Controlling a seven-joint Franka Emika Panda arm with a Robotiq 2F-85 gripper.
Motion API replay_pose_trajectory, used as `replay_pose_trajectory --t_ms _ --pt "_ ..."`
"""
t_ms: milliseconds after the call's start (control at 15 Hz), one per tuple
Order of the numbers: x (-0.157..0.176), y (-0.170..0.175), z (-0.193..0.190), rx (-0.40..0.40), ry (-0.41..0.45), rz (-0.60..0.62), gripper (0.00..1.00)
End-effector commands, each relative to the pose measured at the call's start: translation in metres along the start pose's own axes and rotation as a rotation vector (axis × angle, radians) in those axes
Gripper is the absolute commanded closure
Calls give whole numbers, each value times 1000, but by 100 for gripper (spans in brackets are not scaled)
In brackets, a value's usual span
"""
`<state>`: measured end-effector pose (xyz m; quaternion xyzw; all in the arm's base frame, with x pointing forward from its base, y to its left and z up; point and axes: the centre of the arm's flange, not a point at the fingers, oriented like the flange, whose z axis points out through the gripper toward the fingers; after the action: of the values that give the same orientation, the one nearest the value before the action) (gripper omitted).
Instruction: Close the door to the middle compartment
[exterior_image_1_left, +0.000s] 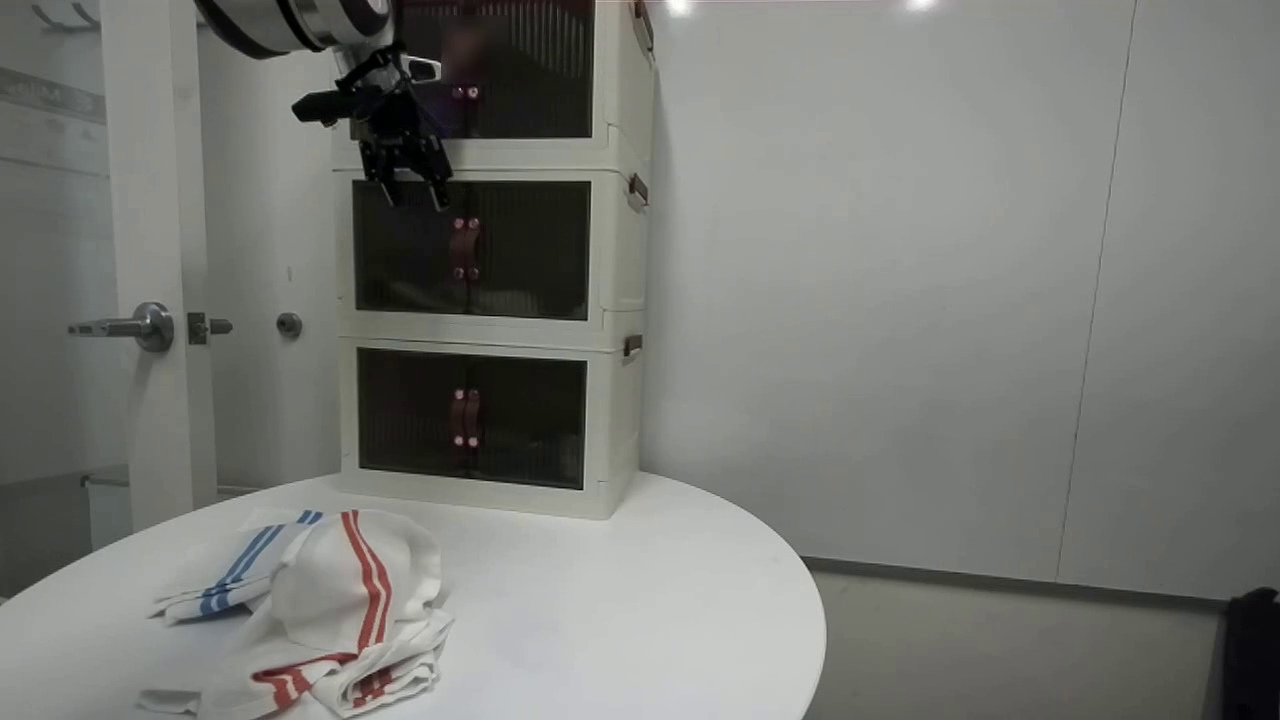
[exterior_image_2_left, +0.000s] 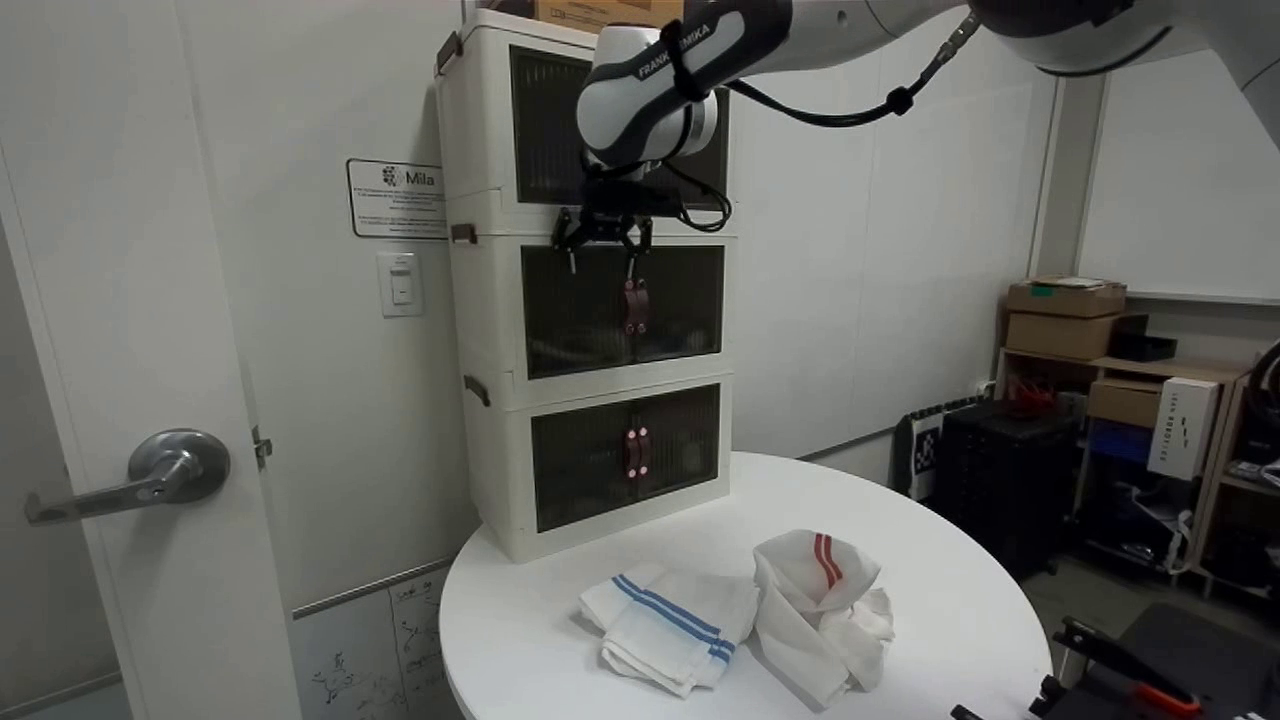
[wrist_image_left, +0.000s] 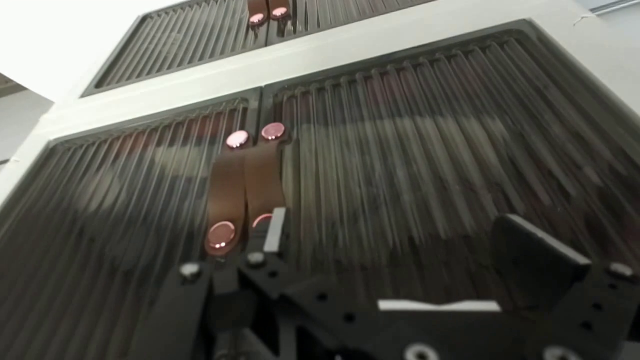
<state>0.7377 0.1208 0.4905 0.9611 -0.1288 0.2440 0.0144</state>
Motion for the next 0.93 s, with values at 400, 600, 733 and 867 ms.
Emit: replay_pose_trajectory --t_ms 400,600,733,867 --pt "-19 13 -15 -48 -6 -36 0" --pt "-41 42 -38 -51 -138 -63 0" --pt "-65 69 -55 -45 -241 -87 0" --pt "-90 96 -66 -32 -332 -108 0"
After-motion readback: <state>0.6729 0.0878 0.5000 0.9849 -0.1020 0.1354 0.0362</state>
